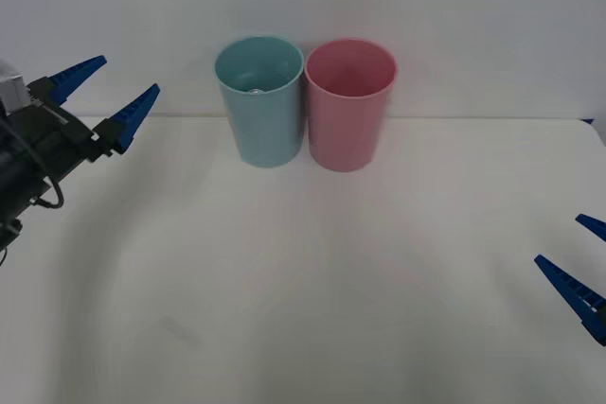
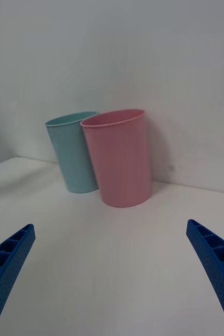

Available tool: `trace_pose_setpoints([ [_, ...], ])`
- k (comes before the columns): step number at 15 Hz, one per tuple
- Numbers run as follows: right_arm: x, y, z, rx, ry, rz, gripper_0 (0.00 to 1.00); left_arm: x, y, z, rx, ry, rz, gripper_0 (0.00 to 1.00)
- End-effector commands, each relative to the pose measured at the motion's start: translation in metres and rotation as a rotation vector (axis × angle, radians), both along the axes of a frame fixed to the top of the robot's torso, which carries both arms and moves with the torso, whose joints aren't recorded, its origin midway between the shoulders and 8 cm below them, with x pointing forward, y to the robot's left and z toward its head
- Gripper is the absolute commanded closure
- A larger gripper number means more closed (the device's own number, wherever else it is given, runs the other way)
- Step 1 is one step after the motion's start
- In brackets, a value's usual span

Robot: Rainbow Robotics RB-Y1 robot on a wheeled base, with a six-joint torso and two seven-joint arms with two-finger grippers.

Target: Grasp the object on the table and drop it into the matching bin: aluminum can to the light blue bin, PET bottle to the pink bin.

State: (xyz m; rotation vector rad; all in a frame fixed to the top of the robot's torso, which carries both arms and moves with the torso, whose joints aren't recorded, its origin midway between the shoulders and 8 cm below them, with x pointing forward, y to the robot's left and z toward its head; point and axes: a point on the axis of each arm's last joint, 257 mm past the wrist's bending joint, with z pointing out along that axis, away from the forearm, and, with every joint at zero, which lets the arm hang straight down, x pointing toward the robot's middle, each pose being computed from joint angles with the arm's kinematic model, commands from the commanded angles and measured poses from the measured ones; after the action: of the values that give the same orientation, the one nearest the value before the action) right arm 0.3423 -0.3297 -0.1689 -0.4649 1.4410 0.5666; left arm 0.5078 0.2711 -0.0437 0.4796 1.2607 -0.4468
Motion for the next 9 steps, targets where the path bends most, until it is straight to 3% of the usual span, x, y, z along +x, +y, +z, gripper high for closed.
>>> trace_pose_setpoints([
  [1,0.0,0.0,0.0,0.0,0.0,0.0,0.0,-0.04,0.034,-0.011,0.042,0.008,0.015,0.0],
  [3,0.0,0.0,0.0,0.0,0.0,0.0,0.0,-0.072,0.058,-0.02,0.078,0.014,0.032,0.0],
  [6,0.0,0.0,0.0,0.0,0.0,0.0,0.0,-0.11,0.088,-0.031,0.152,-0.011,0.066,0.0],
  [9,0.0,0.0,0.0,0.0,0.0,0.0,0.0,-0.145,0.111,-0.048,0.201,0.028,0.076,0.0],
])
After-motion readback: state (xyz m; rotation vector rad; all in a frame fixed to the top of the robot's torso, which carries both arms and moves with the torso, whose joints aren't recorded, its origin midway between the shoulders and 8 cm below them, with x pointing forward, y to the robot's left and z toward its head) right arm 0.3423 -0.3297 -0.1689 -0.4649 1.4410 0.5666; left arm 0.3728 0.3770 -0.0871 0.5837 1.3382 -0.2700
